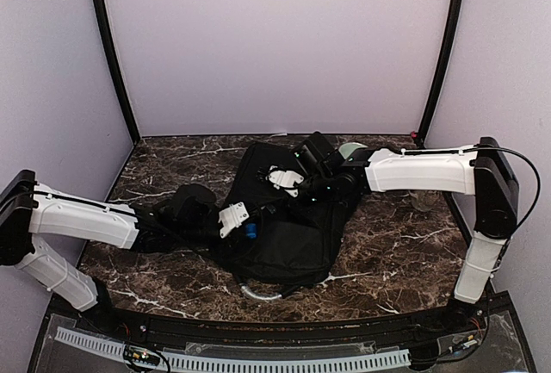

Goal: Pack the student bag
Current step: Adjust the pen in the upper front pocket of the bag.

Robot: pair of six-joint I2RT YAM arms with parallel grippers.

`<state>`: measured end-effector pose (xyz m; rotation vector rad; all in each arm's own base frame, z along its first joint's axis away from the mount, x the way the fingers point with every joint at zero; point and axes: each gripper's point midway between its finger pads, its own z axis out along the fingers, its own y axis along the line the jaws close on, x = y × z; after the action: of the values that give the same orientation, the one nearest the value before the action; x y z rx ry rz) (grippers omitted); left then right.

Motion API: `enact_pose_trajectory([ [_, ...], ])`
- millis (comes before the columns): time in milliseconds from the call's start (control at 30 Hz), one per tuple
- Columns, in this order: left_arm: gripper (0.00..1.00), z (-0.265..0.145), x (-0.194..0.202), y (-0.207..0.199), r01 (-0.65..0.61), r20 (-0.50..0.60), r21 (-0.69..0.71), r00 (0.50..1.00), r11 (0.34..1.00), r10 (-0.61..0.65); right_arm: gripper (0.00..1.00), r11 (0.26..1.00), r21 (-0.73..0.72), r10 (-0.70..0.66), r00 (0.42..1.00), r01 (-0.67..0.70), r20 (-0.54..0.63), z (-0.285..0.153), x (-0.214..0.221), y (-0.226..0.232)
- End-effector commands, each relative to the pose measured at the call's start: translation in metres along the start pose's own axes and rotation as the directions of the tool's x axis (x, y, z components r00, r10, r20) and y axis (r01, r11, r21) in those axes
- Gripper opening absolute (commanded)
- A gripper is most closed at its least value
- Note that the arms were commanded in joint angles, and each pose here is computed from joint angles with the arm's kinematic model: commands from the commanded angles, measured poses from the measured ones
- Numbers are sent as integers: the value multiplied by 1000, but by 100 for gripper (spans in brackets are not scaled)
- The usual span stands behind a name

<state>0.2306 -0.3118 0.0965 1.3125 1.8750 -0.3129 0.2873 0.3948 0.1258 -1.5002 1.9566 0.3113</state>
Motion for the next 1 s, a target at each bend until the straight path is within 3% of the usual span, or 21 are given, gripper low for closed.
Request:
enact_pose_trajectory([
  [0, 25, 7, -17, 10, 63, 87, -55, 994, 996, -58, 1, 996, -93, -11, 999, 16, 53, -2, -15, 25],
  [233, 17, 27, -35, 34, 140, 173, -177, 979, 974, -109, 1, 996, -92, -11, 998, 16, 56, -3, -16, 25],
  [533, 16, 35, -56, 64, 282, 356, -302, 920, 911, -166, 1, 996, -92, -12, 998, 17, 58, -4, -16, 25],
  [733, 21, 36, -66, 56, 349, 444, -218, 867, 912, -225, 1, 996, -93, -14, 998, 19, 56, -4, -16, 25],
  [967, 27, 5, -75, 29, 304, 427, -99, 873, 947, -236, 1, 995, -97, -17, 999, 22, 50, -2, -13, 27],
])
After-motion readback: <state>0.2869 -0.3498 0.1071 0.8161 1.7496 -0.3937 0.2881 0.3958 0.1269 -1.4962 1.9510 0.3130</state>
